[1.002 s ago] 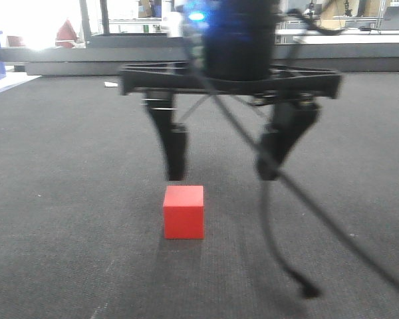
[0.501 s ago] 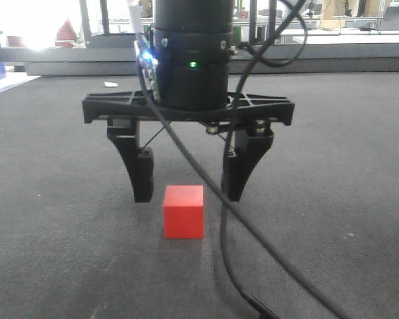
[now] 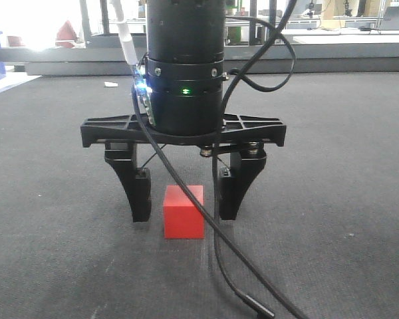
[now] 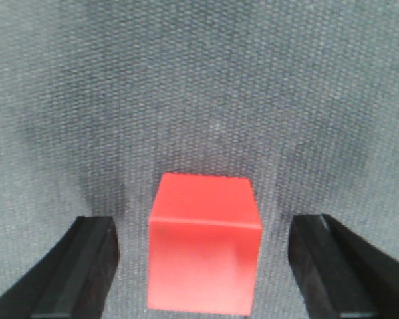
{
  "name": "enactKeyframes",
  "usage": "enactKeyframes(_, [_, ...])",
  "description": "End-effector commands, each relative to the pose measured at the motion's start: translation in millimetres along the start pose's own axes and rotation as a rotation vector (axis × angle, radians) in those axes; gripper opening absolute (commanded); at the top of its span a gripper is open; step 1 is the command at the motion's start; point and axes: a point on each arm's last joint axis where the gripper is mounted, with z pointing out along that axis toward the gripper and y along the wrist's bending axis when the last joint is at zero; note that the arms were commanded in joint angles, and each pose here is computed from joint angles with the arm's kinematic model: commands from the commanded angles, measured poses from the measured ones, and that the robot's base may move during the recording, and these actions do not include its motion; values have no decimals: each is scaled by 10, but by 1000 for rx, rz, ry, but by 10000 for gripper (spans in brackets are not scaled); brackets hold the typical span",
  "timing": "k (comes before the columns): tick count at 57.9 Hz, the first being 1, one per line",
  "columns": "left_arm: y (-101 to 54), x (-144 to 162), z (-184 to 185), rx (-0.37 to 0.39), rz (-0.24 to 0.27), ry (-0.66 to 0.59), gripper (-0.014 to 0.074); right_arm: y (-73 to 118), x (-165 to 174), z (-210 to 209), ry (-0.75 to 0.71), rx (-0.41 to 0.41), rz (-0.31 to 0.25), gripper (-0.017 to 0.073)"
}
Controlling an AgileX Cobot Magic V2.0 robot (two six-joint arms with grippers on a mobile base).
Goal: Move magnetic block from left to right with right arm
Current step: 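Close the right gripper on the red cube and lift it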
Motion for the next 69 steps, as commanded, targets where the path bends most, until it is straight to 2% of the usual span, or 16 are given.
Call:
enactKeyframes(1, [-3, -59, -9, 9, -11, -91, -117, 10, -16, -252, -60, -58, -1, 622])
enactKeyframes(9, [-3, -59, -9, 9, -11, -91, -117, 10, -22, -252, -66, -57, -1, 617])
enactKeyframes(13, [-3, -59, -9, 9, -11, -91, -117, 11, -23, -244, -65, -56, 4, 584])
enactKeyframes(26, [-3, -59, -9, 9, -11, -91, -117, 14, -26, -214, -60, -51, 4, 321])
enactKeyframes(32, [-3, -59, -9, 9, -11, -91, -117, 15, -27, -227, -59, -50, 4, 262])
enactKeyframes(45, [-3, -59, -9, 9, -11, -91, -117, -24, 12, -410, -69, -61, 4, 253])
enactKeyframes(54, [-3, -59, -9, 9, -11, -91, -117, -143, 47, -722, -138, -47, -29, 253])
enactKeyframes(63, [-3, -59, -9, 9, -11, -91, -117, -409, 59, -1053, -251, -32, -141, 253])
enactKeyframes(69, [-3, -59, -9, 9, -11, -91, -117, -665, 85, -1166, -281, -28, -142, 253])
